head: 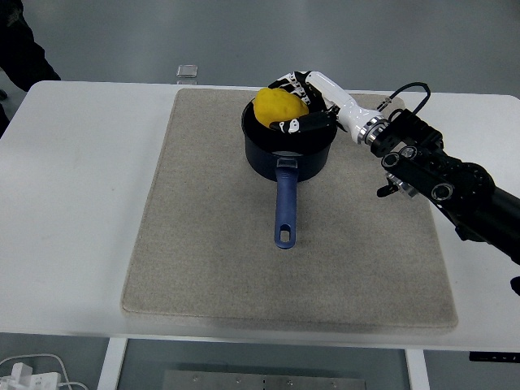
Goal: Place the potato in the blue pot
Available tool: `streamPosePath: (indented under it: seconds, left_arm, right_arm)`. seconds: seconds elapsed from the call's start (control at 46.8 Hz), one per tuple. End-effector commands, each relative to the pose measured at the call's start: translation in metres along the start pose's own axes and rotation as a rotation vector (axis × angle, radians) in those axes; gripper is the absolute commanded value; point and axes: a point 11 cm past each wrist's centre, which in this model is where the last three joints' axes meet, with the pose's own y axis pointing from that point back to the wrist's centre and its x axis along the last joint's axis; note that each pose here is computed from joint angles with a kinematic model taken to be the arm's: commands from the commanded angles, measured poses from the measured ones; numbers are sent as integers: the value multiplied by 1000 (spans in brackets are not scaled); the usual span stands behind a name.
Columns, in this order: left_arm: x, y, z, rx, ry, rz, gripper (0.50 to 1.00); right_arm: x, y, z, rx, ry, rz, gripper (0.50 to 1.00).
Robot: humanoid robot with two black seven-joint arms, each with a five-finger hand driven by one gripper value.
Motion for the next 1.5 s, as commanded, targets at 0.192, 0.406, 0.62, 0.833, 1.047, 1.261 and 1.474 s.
streamPosePath:
  seconds: [0.192,0.406,0.62,0.833,1.047,1.261,1.474]
  left_arm:
    - [0,0,0,2,-2,-1,999]
    - [0,0,0,0,-2,0,999]
    - [0,0,0,1,0,0,999]
    - [0,0,-1,1,0,0,999]
    - [0,0,-1,1,0,-1,999]
    - [0,0,-1,3,-1,0,999]
    - [0,0,-1,1,0,0,999]
  right_arm:
    - [-1,1,3,-7,-17,3,827]
    - [-1,2,5,-10,-24,8,895]
    - [4,4,7,-13,-22,13,907]
    - [7,5,7,-15,-18,17,913]
    - [9,5,6,-13,-20,21,913]
    - [13,7,8,-17,-15,29,913]
    - [31,11,9,-17,-31,73,913]
